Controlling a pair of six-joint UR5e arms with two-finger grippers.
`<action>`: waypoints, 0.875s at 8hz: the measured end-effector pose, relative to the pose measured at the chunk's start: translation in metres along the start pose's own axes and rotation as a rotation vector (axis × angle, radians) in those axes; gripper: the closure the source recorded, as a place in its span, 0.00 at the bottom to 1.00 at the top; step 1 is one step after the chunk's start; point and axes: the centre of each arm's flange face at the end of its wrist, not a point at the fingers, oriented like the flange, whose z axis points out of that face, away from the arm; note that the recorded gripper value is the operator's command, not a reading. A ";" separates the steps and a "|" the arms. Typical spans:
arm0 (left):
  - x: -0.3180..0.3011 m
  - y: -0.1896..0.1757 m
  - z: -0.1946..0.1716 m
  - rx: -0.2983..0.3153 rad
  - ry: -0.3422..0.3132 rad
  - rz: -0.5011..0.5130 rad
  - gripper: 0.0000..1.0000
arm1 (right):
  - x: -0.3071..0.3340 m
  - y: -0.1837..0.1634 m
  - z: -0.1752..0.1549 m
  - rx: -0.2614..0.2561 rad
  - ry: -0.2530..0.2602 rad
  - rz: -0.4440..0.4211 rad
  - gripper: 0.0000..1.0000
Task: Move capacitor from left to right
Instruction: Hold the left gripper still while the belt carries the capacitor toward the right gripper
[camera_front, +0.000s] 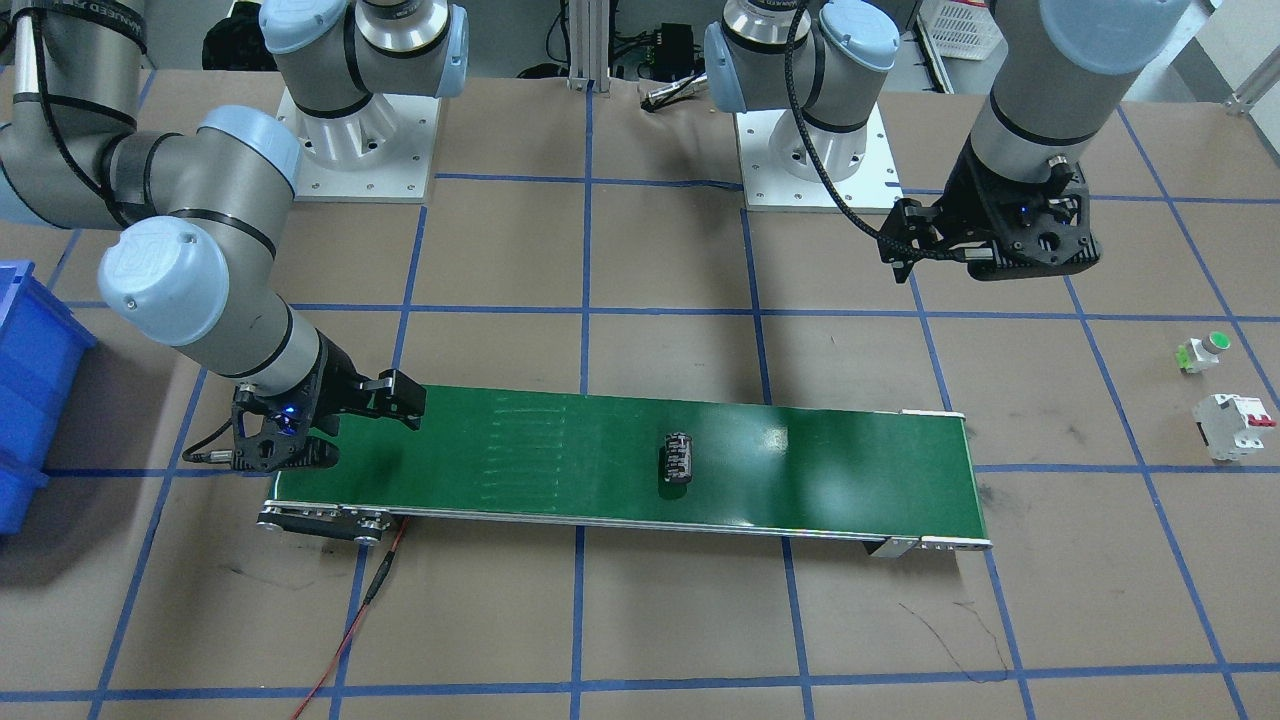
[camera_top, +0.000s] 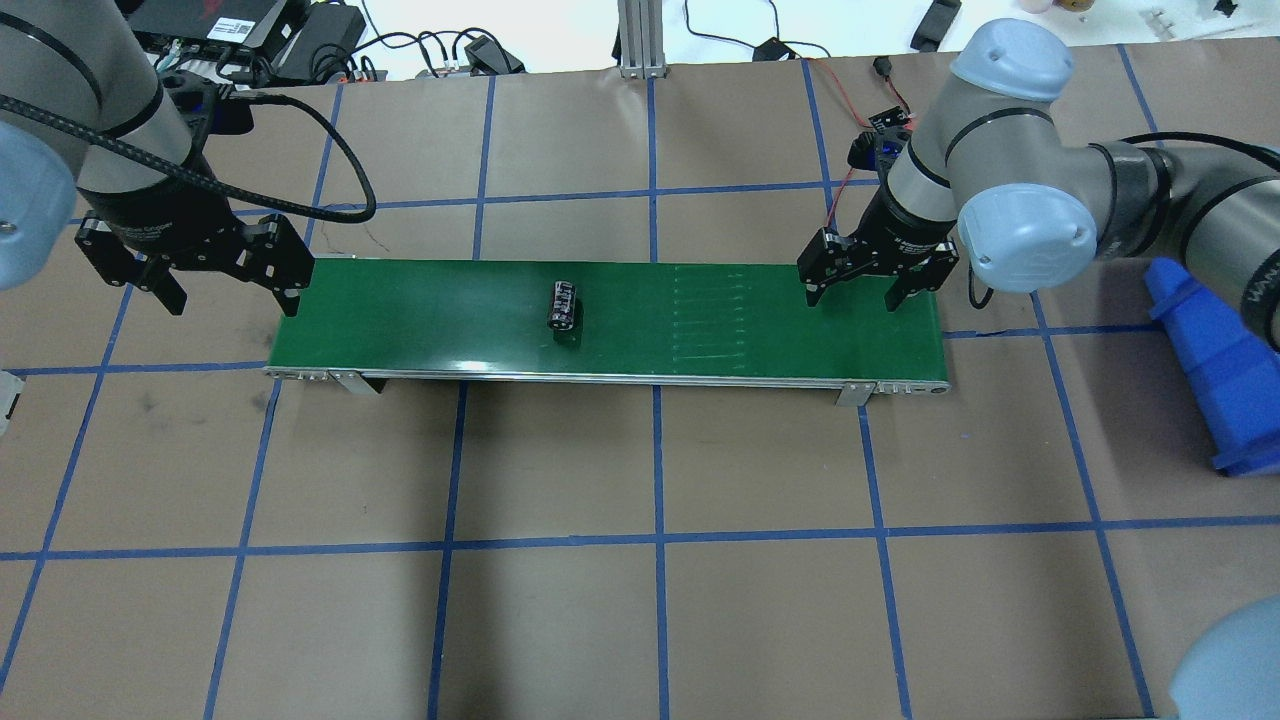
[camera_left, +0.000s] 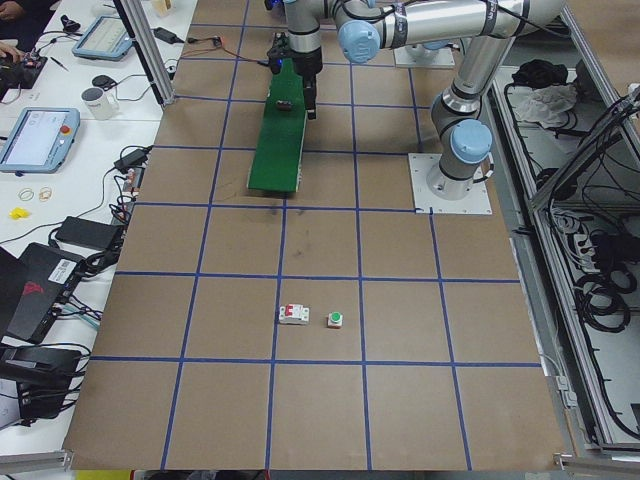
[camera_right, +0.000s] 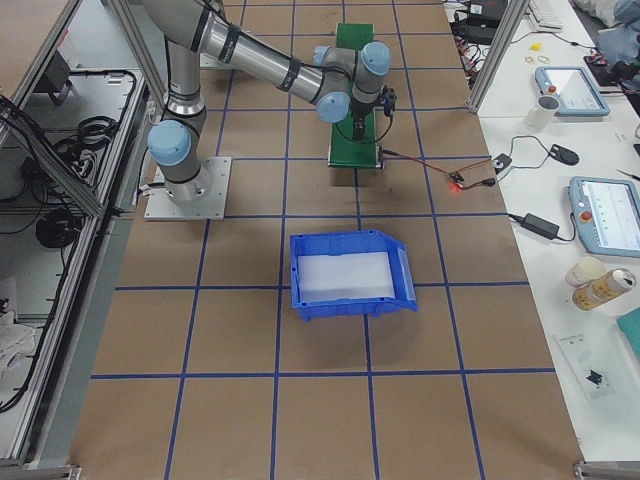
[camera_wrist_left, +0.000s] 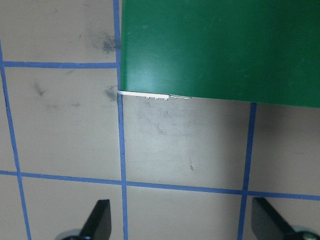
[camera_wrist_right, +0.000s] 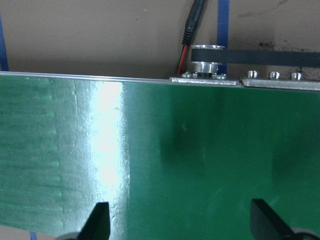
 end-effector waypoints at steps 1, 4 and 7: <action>0.004 0.001 -0.001 0.002 -0.018 0.004 0.00 | 0.001 0.000 0.000 0.000 0.008 -0.002 0.00; 0.008 0.001 -0.001 0.003 -0.026 0.008 0.00 | 0.001 0.000 0.002 -0.005 0.013 -0.011 0.00; 0.010 0.001 0.000 0.005 -0.011 0.008 0.00 | 0.002 0.001 0.004 -0.009 0.011 -0.013 0.00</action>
